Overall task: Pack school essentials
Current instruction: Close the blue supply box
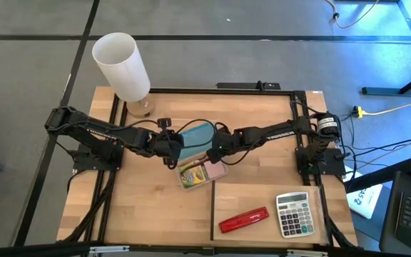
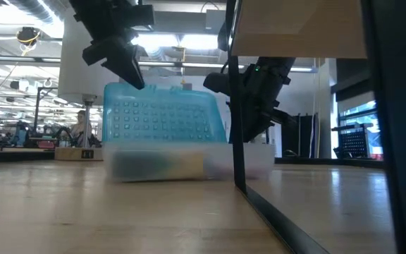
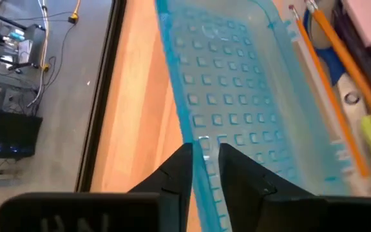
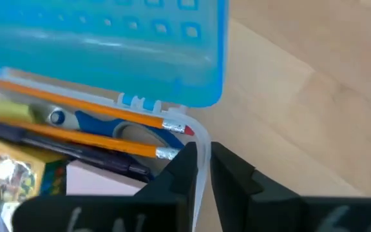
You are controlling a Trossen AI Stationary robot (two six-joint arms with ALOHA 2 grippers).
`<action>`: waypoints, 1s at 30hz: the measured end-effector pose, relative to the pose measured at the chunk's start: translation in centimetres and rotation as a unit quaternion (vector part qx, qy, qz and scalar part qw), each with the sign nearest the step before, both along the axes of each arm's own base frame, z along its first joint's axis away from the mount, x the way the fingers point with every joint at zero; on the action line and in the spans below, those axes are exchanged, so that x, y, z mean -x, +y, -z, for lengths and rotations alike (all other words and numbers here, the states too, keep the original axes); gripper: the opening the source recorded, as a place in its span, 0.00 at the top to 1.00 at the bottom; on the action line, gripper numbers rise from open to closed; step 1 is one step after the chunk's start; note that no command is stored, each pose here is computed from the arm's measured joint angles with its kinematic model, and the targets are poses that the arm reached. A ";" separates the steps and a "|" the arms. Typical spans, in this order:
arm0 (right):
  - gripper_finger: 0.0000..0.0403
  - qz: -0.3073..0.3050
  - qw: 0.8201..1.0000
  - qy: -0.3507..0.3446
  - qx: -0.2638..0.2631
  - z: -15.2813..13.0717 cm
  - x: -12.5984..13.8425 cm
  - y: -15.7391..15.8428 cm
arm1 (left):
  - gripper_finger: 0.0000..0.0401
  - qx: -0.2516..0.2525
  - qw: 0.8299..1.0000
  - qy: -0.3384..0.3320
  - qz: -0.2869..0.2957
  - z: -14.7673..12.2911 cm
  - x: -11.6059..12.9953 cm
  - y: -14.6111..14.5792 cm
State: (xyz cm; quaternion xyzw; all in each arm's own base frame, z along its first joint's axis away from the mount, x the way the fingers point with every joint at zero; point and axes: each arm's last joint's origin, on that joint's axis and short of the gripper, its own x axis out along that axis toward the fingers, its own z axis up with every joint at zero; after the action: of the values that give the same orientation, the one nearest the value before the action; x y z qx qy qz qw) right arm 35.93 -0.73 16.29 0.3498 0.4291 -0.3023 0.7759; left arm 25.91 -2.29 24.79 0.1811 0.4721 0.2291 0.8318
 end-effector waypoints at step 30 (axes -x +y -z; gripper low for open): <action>0.91 -0.055 0.994 -0.004 -0.089 -0.4 -0.2 -1.3 | 0.80 0.179 0.977 0.053 -0.100 -3.3 2.5 1.8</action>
State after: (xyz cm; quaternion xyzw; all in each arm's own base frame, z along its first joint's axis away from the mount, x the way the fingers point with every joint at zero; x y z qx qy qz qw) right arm 36.09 -2.08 16.70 0.3947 0.4702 -0.2181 0.7587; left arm 23.38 -0.47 28.11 -0.0070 0.5647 0.2125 0.7974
